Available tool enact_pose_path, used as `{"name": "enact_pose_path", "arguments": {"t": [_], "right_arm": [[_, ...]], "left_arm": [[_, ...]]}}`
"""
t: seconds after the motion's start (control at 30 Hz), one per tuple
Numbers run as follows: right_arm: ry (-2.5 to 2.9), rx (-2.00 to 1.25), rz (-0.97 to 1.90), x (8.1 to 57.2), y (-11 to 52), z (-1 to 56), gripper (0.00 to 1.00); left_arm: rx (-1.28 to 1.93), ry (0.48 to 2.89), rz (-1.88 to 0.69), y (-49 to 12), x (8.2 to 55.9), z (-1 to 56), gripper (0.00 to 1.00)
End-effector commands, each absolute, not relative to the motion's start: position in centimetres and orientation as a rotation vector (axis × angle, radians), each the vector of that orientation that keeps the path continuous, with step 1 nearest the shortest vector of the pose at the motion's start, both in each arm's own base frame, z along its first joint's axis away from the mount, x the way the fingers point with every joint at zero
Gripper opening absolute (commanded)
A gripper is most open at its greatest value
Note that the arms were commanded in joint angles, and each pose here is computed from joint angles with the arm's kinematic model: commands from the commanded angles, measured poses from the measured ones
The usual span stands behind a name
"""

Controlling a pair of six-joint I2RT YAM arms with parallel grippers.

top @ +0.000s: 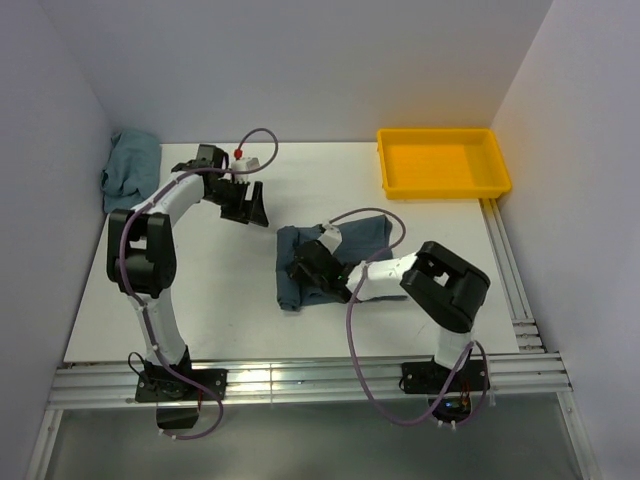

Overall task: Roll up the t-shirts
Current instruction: Roll the tshirt

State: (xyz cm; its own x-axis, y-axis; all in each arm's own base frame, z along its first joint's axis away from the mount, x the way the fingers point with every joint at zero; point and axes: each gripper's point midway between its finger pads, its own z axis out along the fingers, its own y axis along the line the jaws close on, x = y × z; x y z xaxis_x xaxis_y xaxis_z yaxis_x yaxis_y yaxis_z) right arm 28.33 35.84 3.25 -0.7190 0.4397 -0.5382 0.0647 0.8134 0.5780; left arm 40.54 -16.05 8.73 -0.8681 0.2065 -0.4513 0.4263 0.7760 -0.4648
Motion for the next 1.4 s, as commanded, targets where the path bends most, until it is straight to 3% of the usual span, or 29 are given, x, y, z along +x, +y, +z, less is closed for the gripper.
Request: {"name": "enact_pose_path", "arguments": {"t": [0.0,0.3,0.53,0.6,0.7,0.73,0.8,0.83,0.93,1.0,1.13,1.37], "right_arm": [[2.235,0.413,1.046,28.7,37.8,4.9,0.27],[2.2,0.47,1.291,28.8,39.0,3.6,0.27],[2.22,0.478,1.31,28.9,39.7,2.8,0.27],[2.234,0.469,1.286,28.8,39.6,2.6,0.27],[2.265,0.431,1.196,28.9,39.3,2.3,0.29],[2.254,0.429,1.162,29.4,39.3,2.7,0.33],[2.282,0.404,1.014,29.5,38.5,2.4,0.39],[2.268,0.394,0.982,30.0,39.0,3.3,0.45],[2.271,0.339,0.749,30.2,38.6,4.4,0.54],[2.298,0.274,0.627,29.5,39.2,5.4,0.57],[2.284,0.206,0.303,28.9,37.7,6.8,0.59],[2.234,0.097,0.107,28.8,39.0,9.4,0.6]], "left_arm": [[0.618,2.441,-0.983,-18.6,39.2,10.8,0.83],[0.568,2.48,-1.202,-20.2,37.8,6.3,0.84],[0.478,2.532,-1.159,-19.9,39.1,3.9,0.84],[0.447,2.551,-1.161,-20.0,39.2,3.8,0.79],[0.43,2.567,-1.116,-19.7,39.5,4.0,0.61],[0.437,2.568,-1.086,-19.6,39.7,4.1,0.48],[0.434,2.593,-1.054,-19.3,39.5,4.4,0.33],[0.444,2.595,-1.033,-19.3,39.7,4.7,0.21],[0.44,2.618,-0.95,-18.7,39.9,5.3,0.06],[0.439,2.645,-0.894,-18.1,39.8,5.5,0.0],[0.453,2.668,-0.81,-18.0,39.8,6.1,0.0],[0.535,2.695,-0.728,-18.6,39.4,6.0,0.0]]}}
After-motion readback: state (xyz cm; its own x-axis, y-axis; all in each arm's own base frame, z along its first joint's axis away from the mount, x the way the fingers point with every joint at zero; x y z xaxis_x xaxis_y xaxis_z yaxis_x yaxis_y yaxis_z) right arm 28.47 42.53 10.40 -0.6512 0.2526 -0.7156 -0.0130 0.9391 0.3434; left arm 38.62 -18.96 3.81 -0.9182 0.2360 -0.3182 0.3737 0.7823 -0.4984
